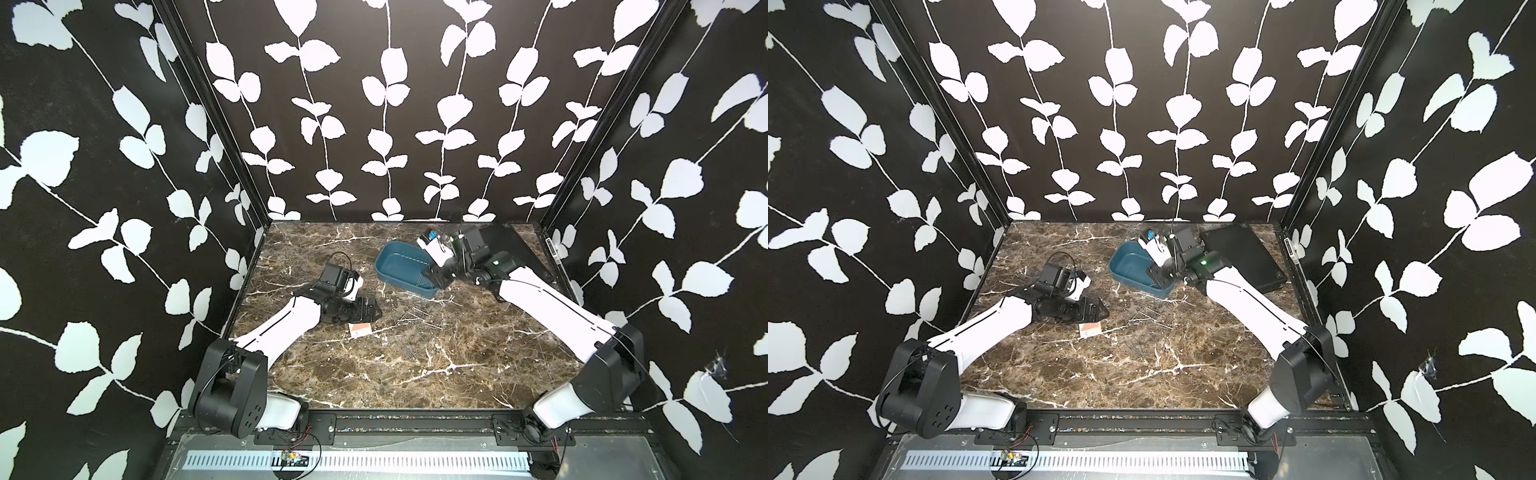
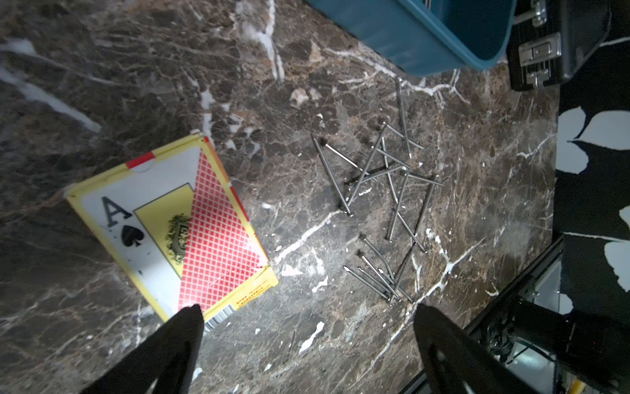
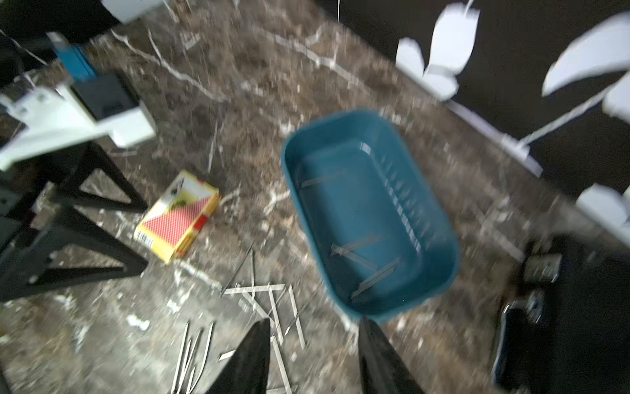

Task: Put the nails on the desktop into the storage box
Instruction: Pick up the nail from the center of the board.

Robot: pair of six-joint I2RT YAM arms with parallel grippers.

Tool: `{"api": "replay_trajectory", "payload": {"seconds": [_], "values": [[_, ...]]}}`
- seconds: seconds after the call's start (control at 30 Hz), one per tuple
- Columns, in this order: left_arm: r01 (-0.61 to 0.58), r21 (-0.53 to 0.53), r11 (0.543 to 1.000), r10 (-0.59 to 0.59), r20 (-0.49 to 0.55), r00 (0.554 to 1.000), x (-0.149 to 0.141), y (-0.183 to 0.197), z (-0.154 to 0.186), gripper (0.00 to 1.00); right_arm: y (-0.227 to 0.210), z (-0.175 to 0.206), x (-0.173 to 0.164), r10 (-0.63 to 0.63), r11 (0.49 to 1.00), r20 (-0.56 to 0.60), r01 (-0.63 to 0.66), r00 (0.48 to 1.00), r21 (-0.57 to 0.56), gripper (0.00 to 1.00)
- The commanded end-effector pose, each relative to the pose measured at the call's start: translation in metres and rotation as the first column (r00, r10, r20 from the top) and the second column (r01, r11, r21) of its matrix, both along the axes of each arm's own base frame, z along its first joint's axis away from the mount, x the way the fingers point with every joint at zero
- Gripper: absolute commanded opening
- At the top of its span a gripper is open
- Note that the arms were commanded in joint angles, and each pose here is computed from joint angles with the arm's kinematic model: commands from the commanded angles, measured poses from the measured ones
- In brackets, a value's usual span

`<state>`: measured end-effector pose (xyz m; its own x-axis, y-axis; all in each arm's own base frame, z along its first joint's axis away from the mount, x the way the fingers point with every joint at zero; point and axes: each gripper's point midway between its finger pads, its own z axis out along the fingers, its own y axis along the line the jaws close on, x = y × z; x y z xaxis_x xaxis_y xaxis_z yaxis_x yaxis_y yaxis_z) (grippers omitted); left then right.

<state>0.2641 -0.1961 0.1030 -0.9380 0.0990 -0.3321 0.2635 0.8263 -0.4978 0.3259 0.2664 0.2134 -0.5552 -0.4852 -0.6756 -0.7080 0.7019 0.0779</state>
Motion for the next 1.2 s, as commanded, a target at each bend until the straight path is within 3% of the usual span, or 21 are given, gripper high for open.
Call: {"api": "replay_trajectory", "payload": {"seconds": [0.0,0.27,0.4,0.5,0.73,1.17], "values": [[0.095,0.033,0.995,-0.096,0.042,0.994,-0.016,-0.009,0.009,0.99,-0.027,-0.042,-0.048,-0.222,0.974,-0.311,0.227,0.924,-0.023,0.45],[0.261,0.235,0.936,-0.287,0.082,0.955,-0.047,-0.029,0.006,0.93,-0.052,-0.087,-0.059,-0.493,0.833,-0.489,0.553,0.72,-0.025,0.45],[0.344,0.309,0.887,-0.386,0.084,0.919,-0.062,-0.057,0.001,0.9,-0.061,-0.107,-0.061,-0.549,0.764,-0.6,0.641,0.582,-0.076,0.45],[0.366,0.315,0.876,-0.407,0.072,0.911,-0.067,-0.074,-0.006,0.83,-0.072,-0.117,-0.066,-0.579,0.721,-0.633,0.685,0.514,-0.104,0.45],[0.435,0.365,0.824,-0.475,0.024,0.88,-0.074,-0.109,-0.022,0.76,-0.087,-0.122,-0.067,-0.597,0.666,-0.659,0.741,0.456,-0.09,0.46],[0.491,0.382,0.783,-0.521,-0.03,0.853,-0.076,-0.143,-0.046,0.58,-0.097,-0.128,-0.07,-0.618,0.645,-0.652,0.757,0.439,-0.101,0.46]]}}
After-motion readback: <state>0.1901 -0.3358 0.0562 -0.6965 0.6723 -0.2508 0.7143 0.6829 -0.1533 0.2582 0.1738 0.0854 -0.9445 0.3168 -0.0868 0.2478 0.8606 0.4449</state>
